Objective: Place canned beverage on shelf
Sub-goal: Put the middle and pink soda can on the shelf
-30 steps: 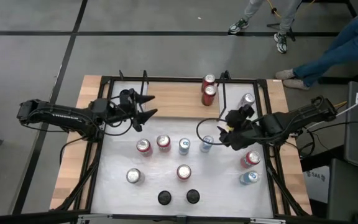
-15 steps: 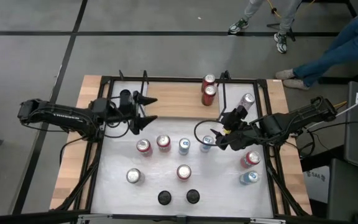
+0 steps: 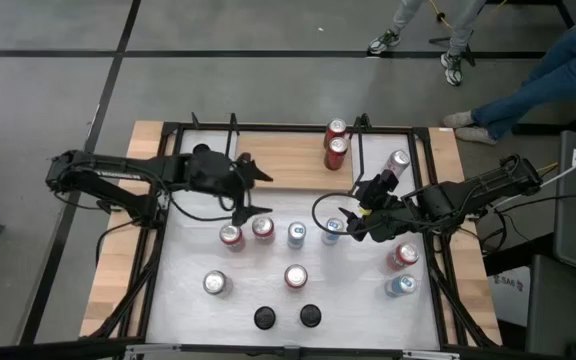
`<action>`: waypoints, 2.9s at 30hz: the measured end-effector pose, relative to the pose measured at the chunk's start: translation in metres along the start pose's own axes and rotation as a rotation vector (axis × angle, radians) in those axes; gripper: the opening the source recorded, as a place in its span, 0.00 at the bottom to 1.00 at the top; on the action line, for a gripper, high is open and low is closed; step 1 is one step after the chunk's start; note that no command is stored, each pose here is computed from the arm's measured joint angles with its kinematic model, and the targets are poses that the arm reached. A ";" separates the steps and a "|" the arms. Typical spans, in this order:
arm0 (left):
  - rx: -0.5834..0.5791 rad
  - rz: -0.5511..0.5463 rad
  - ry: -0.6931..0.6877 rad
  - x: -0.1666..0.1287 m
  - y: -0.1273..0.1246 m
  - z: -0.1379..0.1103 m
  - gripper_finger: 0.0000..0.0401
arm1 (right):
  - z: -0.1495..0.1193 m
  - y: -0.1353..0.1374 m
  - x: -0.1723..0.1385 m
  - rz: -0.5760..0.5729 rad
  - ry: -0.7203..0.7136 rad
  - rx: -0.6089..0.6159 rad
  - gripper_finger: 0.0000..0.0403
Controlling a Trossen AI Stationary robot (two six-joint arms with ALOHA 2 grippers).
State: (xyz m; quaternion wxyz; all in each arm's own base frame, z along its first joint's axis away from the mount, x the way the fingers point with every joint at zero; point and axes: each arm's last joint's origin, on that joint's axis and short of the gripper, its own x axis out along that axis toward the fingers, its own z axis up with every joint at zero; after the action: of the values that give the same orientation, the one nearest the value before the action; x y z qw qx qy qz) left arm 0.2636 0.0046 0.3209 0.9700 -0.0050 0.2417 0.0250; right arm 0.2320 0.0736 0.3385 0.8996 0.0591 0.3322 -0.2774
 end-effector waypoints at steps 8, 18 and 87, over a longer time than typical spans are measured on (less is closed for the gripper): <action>0.033 -0.047 0.223 0.027 -0.017 -0.021 0.98 | 0.000 0.000 0.000 -0.001 0.002 -0.002 0.93; 0.016 -0.070 0.344 0.043 -0.032 -0.037 0.98 | 0.000 0.000 0.000 -0.003 0.005 -0.005 0.93; -0.291 0.174 0.505 0.086 -0.013 -0.042 0.69 | -0.003 0.004 0.004 0.012 0.040 -0.020 0.93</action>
State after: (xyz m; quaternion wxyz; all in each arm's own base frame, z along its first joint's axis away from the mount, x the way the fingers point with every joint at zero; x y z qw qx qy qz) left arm 0.3203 -0.0057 0.2438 0.8626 -0.1292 0.4686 0.1404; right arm 0.2350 0.0756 0.3337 0.8949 0.0575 0.3525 -0.2675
